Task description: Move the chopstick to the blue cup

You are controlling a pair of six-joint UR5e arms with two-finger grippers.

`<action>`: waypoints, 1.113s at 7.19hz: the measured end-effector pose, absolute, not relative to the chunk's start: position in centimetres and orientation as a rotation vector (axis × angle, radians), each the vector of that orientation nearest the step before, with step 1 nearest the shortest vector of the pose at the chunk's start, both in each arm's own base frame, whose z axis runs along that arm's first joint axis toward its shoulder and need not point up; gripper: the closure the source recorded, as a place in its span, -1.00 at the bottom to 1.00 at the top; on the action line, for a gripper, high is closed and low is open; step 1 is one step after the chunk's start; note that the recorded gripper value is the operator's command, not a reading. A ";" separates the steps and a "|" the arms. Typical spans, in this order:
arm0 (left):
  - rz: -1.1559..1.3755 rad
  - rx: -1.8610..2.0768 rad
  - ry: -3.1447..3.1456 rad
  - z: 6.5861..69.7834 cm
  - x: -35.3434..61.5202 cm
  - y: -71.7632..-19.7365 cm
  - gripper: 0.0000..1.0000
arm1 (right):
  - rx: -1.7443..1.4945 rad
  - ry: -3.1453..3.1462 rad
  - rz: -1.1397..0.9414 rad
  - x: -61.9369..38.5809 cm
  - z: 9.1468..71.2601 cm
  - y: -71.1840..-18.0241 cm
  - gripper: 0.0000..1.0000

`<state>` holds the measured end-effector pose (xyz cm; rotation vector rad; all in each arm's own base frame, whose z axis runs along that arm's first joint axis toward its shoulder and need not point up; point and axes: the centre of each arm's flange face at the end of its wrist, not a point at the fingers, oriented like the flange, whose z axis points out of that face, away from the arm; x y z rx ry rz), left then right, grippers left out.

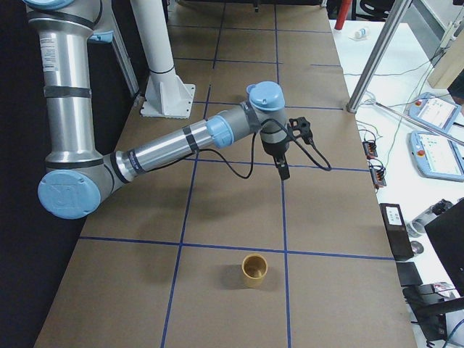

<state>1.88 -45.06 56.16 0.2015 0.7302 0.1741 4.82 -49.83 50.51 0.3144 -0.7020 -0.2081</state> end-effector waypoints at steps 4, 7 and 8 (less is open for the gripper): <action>0.140 0.079 0.842 65.2 -6.8 -43.8 -1.00 | 0.113 -0.707 -0.298 12.0 68.1 -46.0 -1.00; -0.009 -0.040 0.854 62.8 -6.7 -43.9 -1.00 | 0.039 -0.730 -0.315 8.1 69.0 -44.7 -1.00; -0.007 -0.039 0.853 62.5 -6.7 -43.7 -1.00 | 0.026 -0.740 -0.293 7.3 68.7 -44.8 -1.00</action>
